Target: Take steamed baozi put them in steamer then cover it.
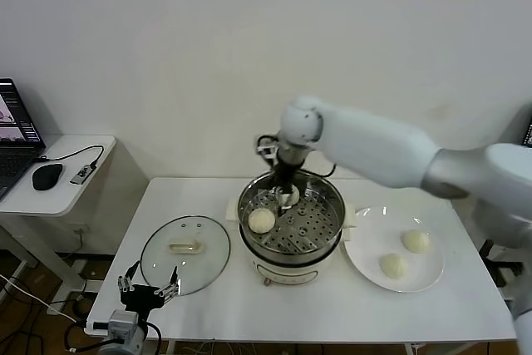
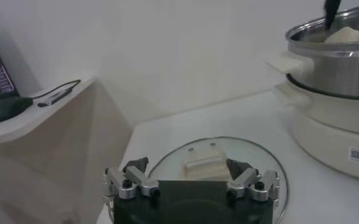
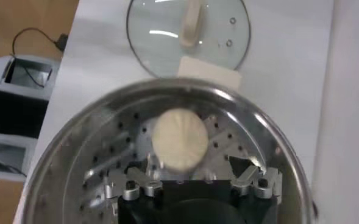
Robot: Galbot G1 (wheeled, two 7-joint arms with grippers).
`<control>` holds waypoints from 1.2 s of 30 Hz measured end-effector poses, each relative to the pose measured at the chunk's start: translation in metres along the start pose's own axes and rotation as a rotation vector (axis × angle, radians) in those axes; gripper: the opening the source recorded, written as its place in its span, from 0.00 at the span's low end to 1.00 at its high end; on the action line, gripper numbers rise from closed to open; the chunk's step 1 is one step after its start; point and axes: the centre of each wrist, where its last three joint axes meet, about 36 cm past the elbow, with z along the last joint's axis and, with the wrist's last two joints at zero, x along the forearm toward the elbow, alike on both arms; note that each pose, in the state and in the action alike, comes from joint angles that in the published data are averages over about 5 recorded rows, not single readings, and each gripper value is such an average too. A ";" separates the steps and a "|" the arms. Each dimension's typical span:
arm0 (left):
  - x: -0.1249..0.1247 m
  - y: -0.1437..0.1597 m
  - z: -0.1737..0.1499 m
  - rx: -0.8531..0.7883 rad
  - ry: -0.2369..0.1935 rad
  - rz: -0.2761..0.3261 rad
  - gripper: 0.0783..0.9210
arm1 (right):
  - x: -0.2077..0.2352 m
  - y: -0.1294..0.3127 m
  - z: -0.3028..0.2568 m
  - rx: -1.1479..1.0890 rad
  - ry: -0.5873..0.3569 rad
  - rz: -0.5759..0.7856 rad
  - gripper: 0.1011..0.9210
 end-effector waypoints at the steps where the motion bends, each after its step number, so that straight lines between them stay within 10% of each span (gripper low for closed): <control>1: 0.000 0.000 0.000 0.000 0.001 0.002 0.88 | 0.009 0.005 0.012 -0.002 0.006 0.007 0.88; 11: -0.002 0.004 0.008 0.023 0.026 0.020 0.88 | 0.040 0.071 0.134 -0.056 0.077 0.023 0.88; 36: 0.005 -0.005 0.017 0.031 0.065 0.040 0.88 | -0.076 0.170 0.257 -0.204 0.144 -0.029 0.88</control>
